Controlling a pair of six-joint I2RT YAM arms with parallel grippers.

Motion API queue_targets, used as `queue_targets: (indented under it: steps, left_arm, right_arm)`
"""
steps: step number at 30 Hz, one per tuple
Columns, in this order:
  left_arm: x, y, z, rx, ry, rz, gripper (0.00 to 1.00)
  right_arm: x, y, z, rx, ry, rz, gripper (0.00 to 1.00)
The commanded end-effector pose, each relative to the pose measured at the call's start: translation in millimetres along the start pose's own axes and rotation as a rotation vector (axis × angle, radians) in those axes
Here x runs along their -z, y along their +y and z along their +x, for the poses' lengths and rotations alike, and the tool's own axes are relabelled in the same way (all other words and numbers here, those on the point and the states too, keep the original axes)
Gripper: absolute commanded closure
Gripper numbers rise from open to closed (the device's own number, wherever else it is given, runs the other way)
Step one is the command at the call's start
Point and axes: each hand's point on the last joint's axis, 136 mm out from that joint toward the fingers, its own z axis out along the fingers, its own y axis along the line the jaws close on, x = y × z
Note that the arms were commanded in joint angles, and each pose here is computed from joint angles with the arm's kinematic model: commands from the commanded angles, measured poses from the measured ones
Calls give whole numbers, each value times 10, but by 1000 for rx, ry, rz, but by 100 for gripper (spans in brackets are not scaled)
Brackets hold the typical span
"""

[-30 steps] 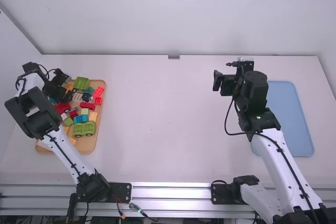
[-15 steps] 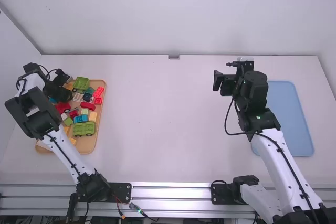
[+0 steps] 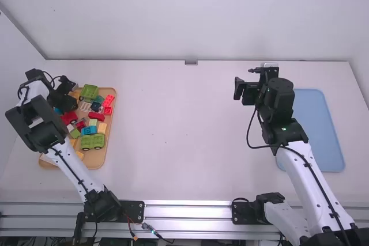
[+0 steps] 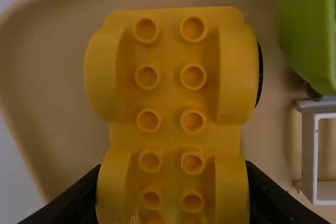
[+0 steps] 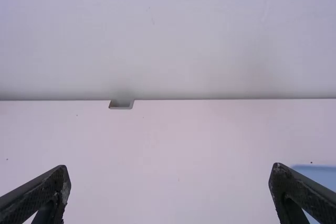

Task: Assemble lego blocks to make yellow taxi

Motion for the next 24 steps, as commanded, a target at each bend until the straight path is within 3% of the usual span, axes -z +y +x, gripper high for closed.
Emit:
queue_targets:
  steps: [1,10,19,24]
  left_arm:
    - [-85,-55,77,43,53,6,67]
    - [540,174,-322,229,-32,3,94]
    - [1135,-129,-765,174,-72,50,98]
    - [1301,-557,-1303,59,-148,22,98]
  right_arm:
    - [22,11,-161,1,-34,-1,1]
    - [22,12,-171,1,-38,-1,1]
    - [22,2,-159,0,-33,3,1]
    - [21,0,-141,1,-26,4,1]
